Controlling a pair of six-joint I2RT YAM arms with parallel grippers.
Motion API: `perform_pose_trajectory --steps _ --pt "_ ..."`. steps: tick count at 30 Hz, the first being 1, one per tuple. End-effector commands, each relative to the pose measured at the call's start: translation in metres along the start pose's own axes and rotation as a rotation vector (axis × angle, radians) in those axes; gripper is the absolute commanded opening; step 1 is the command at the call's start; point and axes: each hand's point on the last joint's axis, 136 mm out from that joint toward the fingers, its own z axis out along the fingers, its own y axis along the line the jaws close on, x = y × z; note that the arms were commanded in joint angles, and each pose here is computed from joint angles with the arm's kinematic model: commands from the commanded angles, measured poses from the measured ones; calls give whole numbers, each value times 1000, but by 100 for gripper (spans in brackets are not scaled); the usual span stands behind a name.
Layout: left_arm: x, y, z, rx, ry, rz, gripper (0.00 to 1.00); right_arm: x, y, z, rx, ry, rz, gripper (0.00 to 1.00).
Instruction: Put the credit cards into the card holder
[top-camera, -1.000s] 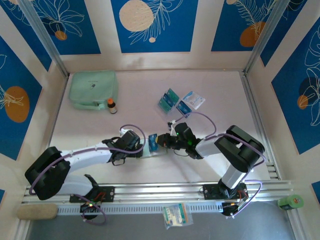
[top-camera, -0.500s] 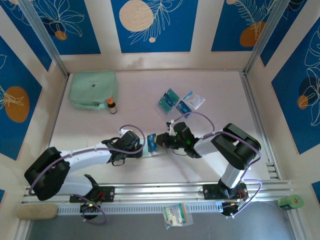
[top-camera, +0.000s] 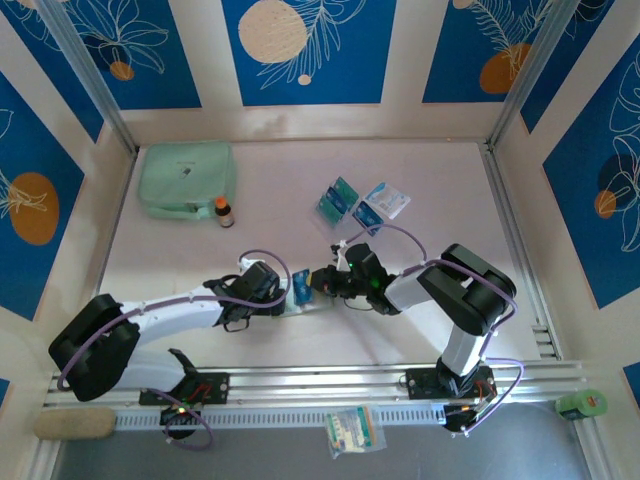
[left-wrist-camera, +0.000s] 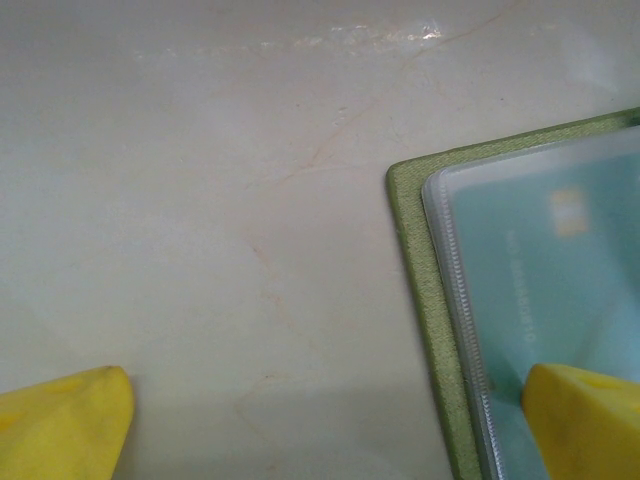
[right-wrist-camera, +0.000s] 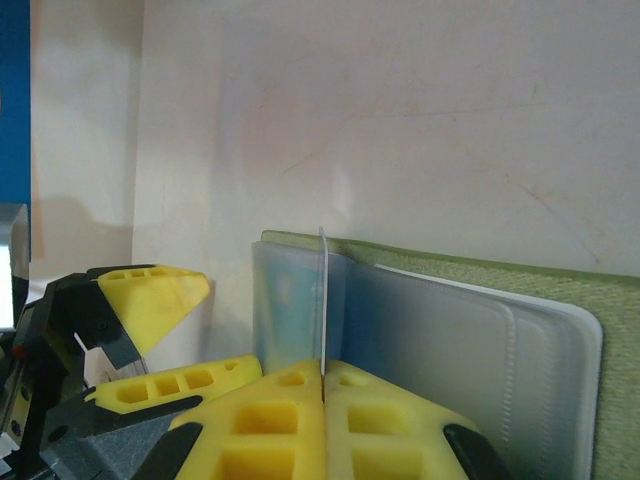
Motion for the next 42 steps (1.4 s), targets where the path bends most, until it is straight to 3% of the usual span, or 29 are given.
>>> perform_pose_trajectory --steps 1,31,42 --pt "9 12 1 -36 21 -5 100 5 4 4 -23 31 6 0" --pt "6 11 -1 -32 12 2 100 22 -20 -10 94 66 83 0" --pt "7 11 0 -32 12 3 100 25 -14 -4 61 109 68 0"
